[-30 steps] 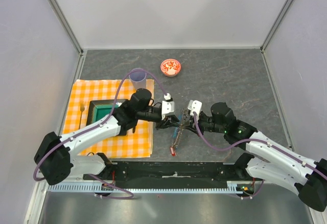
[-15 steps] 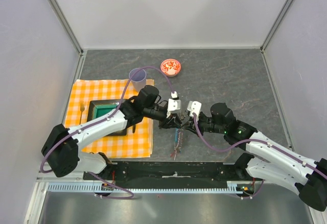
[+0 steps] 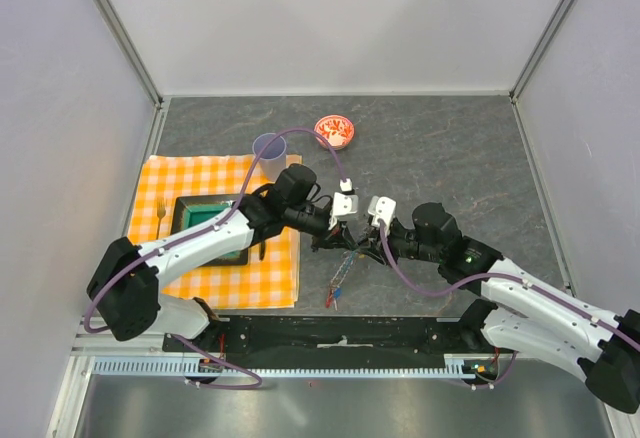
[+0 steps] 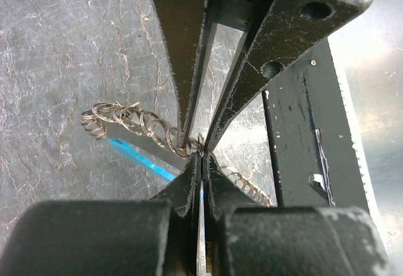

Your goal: Put the keys on the keyring

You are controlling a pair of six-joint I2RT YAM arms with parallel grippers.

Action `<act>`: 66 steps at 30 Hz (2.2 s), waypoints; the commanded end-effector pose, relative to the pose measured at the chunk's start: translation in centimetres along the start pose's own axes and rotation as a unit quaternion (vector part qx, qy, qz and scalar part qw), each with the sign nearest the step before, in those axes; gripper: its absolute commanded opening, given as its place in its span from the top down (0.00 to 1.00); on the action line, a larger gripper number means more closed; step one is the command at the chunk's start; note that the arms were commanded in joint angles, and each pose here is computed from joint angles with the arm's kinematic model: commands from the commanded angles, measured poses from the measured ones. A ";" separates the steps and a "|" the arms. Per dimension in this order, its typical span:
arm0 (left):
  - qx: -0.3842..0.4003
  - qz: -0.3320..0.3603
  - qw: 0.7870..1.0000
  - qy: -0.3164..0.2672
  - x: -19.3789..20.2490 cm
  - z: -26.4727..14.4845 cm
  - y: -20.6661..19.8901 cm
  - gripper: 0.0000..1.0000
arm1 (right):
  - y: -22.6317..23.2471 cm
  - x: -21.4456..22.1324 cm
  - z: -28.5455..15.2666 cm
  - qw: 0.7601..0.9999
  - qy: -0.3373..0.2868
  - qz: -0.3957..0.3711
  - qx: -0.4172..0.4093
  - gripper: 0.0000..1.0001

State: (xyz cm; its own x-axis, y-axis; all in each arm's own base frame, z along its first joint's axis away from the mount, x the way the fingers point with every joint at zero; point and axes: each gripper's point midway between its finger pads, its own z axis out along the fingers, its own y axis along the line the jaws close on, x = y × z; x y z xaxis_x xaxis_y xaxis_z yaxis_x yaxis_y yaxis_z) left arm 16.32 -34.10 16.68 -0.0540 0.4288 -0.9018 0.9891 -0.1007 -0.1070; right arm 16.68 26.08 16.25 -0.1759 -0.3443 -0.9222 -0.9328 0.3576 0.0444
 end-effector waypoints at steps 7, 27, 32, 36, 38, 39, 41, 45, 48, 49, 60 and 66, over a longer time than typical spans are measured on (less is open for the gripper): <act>-0.050 0.047 0.995 -0.075 -2.3 -1.0 0.3 0.98 | -1.9 -4.6 -1.3 0.989 -0.127 0.051 0.053 0.64; -0.106 0.049 0.978 -0.173 -4.2 -2.6 0.6 0.98 | -0.7 -3.5 -1.1 0.973 -0.165 0.143 -0.071 0.64; -0.113 0.055 0.976 -0.179 -4.3 -3.0 0.5 0.98 | -1.2 -2.7 -0.7 0.974 -0.159 0.150 -0.059 0.62; -0.122 0.065 0.972 -0.189 -4.4 -3.6 0.4 0.98 | -1.3 -2.4 -0.6 0.975 -0.158 0.148 -0.058 0.61; -0.120 0.071 0.971 -0.193 -4.5 -3.7 0.2 0.98 | -1.4 -2.2 -0.4 0.975 -0.155 0.149 -0.056 0.60; -0.112 0.076 0.971 -0.195 -4.5 -3.7 -0.1 0.98 | -1.3 -2.1 -0.4 0.975 -0.155 0.148 -0.059 0.60; -0.105 0.079 0.972 -0.197 -4.5 -3.6 -0.4 0.98 | -1.1 -2.4 -0.4 0.974 -0.162 0.144 -0.068 0.60; -0.089 0.089 0.973 -0.196 -4.5 -3.5 -1.0 0.98 | -0.4 -3.0 -0.7 0.973 -0.173 0.126 -0.089 0.58; -0.082 0.095 0.973 -0.193 -4.4 -3.4 -1.2 0.98 | -0.1 -3.3 -1.0 0.973 -0.179 0.109 -0.095 0.58; -0.082 0.098 0.973 -0.193 -4.5 -3.5 -1.2 0.98 | -0.1 -3.4 -1.1 0.973 -0.181 0.102 -0.096 0.58; -0.055 0.115 0.972 -0.198 -5.0 -3.6 -2.2 0.98 | 0.6 -3.1 -1.0 0.973 -0.173 0.095 -0.119 0.74; -0.049 0.124 0.970 -0.202 -5.2 -3.8 -2.6 0.98 | 1.0 -3.0 -1.1 0.972 -0.171 0.092 -0.131 0.80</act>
State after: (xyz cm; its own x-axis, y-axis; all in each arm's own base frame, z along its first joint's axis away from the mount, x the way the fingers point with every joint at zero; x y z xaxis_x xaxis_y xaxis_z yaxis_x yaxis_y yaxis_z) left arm 15.16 -32.50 19.41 0.0279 0.1232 -0.9920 0.9996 -0.0106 0.0268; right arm 16.20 26.41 18.69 -0.3292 0.0180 -0.9441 -0.9282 0.1774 0.3270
